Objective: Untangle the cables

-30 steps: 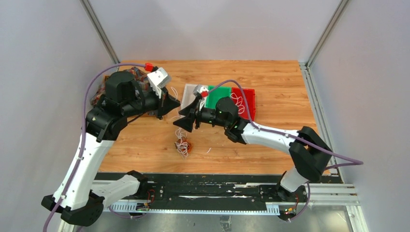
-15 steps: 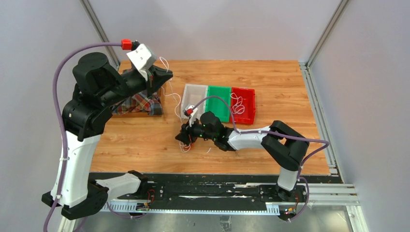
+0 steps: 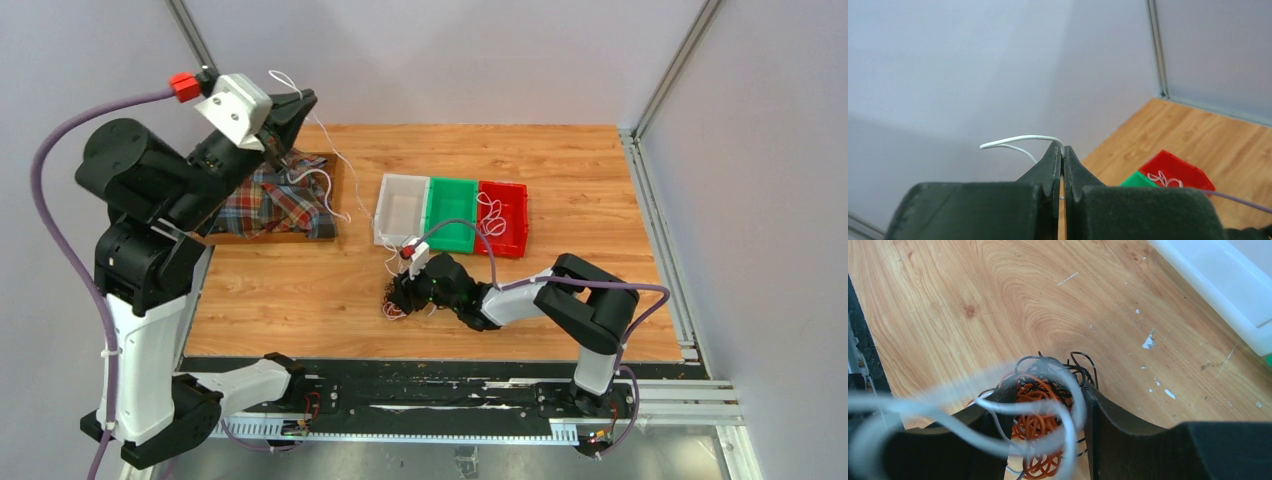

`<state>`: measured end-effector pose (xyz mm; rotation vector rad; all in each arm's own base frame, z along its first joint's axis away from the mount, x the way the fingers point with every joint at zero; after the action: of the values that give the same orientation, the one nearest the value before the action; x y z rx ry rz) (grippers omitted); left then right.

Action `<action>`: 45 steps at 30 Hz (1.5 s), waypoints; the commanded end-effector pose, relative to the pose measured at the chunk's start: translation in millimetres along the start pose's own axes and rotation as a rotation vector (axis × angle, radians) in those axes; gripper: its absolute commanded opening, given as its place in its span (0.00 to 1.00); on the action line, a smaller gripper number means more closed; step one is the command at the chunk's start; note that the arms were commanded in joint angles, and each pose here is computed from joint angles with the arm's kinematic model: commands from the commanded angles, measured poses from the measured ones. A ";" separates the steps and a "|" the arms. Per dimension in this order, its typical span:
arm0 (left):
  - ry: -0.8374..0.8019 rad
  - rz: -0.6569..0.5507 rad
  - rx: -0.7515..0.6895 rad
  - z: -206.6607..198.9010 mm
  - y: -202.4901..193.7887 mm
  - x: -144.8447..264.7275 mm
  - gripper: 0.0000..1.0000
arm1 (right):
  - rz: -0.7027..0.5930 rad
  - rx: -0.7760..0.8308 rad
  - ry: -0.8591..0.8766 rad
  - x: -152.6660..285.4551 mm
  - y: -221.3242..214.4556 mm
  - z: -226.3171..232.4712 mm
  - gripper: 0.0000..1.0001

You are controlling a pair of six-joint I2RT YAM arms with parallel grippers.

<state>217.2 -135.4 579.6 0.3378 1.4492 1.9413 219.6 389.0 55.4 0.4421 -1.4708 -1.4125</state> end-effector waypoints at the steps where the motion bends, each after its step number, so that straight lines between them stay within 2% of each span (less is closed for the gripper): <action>1: 0.208 -0.289 -0.103 37.8 81.1 24.1 0.00 | 0.036 0.024 -0.056 9.4 -21.0 -6.1 0.52; 5: 0.306 -0.366 -0.169 53.3 104.8 37.6 0.00 | 0.007 0.018 -0.056 13.9 -15.2 -3.9 0.55; 9: 0.503 -0.478 -0.190 80.8 132.1 61.0 0.00 | -0.008 0.011 -0.047 15.2 -11.8 -1.5 0.57; 13: 0.443 -0.440 -0.202 72.5 126.5 57.0 0.01 | -0.016 -0.007 -0.023 15.1 -10.5 3.1 0.57; 18: 0.502 -0.481 -0.214 79.5 133.3 64.3 0.00 | -0.027 -0.020 -0.017 16.5 -8.7 4.7 0.55; 22: 0.376 -0.441 -0.199 61.5 126.5 56.7 0.00 | -0.078 -0.030 -0.002 23.6 12.6 10.2 0.60; 28: 0.129 -0.354 -0.167 19.8 97.3 47.2 0.00 | -0.224 0.013 0.058 49.9 98.9 31.5 0.81; 32: -0.024 -0.277 -0.122 -8.5 68.9 44.2 0.00 | -0.334 0.082 0.097 78.9 160.7 46.3 0.84; 38: -0.152 -0.171 -0.007 -38.2 20.4 38.2 0.00 | -0.510 0.178 0.145 126.7 236.6 65.1 0.85; 41: -0.206 -0.141 0.087 -52.6 0.9 34.7 0.00 | -0.577 0.199 0.171 139.8 257.7 70.3 0.86; 45: -0.254 -0.120 0.184 -64.3 -14.5 26.8 0.00 | -0.593 0.219 0.215 139.0 270.7 78.8 0.86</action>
<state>173.3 -152.7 544.6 0.4537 1.3947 1.7244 199.5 375.9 357.6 1.1371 -1.3898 -1.6544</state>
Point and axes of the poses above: each gripper's point midway between its finger pads, its own x axis back along the fingers, its own z axis along the line the jaws close on, y = z × x, the point moved 2 cm from there along x, back along the fingers, and after that the axes turned 2 degrees about x, right-handed, at the moved point
